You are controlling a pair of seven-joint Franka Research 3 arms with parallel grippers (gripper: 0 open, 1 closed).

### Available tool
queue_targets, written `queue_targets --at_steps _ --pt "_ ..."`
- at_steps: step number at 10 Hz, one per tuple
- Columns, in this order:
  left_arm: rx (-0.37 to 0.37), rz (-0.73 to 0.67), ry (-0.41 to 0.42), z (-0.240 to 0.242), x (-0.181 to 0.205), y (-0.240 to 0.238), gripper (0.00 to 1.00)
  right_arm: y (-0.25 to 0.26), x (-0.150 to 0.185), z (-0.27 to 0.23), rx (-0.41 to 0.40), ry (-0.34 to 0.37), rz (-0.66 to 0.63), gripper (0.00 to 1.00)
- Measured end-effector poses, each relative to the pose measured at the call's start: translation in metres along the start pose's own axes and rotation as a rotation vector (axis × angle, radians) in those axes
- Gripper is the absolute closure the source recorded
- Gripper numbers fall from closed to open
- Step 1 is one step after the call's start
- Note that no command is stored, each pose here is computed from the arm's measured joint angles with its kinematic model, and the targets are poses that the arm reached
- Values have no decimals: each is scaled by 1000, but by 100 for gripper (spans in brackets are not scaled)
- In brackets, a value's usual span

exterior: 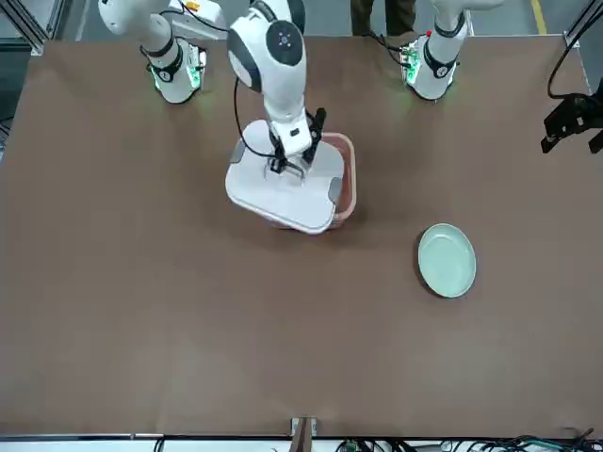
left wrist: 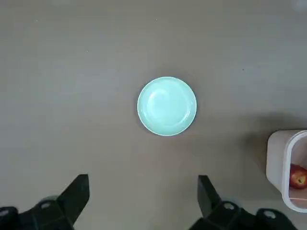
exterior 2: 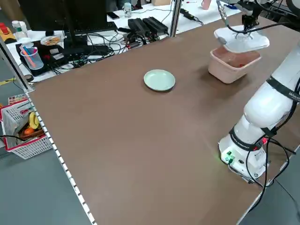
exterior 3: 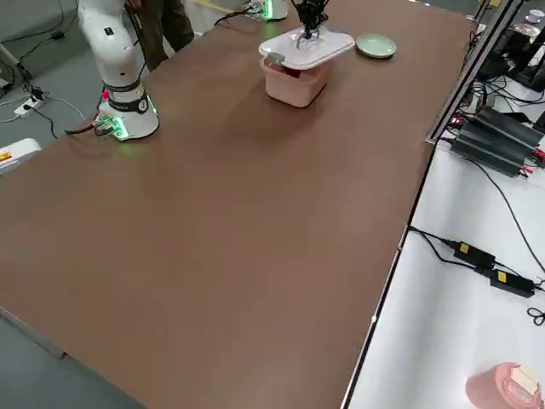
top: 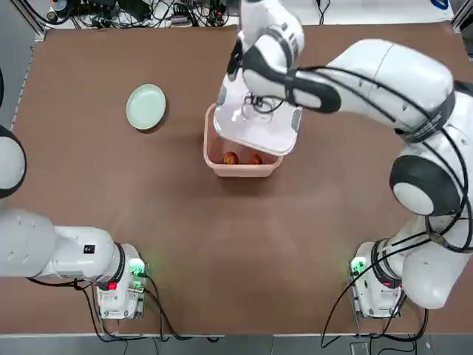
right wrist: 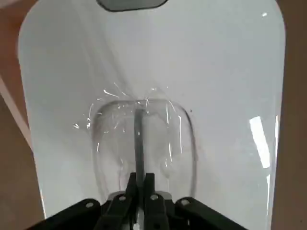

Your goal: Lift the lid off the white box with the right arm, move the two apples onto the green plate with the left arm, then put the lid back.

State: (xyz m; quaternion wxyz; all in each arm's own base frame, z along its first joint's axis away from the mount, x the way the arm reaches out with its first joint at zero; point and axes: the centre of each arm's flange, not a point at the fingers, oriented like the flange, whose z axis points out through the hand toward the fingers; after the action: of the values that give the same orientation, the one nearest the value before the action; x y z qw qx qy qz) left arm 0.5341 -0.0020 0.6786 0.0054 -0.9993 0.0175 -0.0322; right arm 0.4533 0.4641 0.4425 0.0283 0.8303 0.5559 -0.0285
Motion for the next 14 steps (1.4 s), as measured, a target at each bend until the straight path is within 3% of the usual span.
queue_targets --at_steps 3,7,10,12,14 --pt "0 2 -7 -2 -2 1 0 79 -50 -16 19 -1 142 93" --pt "-3 45 26 -20 -6 23 0 203 -147 -13 90 35 314 93" --pt "-42 120 32 -44 -30 85 1 250 -203 -4 193 81 412 93" --pt "-91 110 23 -48 -44 142 1 255 -215 0 253 89 444 93" --pt "-93 97 15 -47 -63 209 1 253 -215 2 271 86 444 93"
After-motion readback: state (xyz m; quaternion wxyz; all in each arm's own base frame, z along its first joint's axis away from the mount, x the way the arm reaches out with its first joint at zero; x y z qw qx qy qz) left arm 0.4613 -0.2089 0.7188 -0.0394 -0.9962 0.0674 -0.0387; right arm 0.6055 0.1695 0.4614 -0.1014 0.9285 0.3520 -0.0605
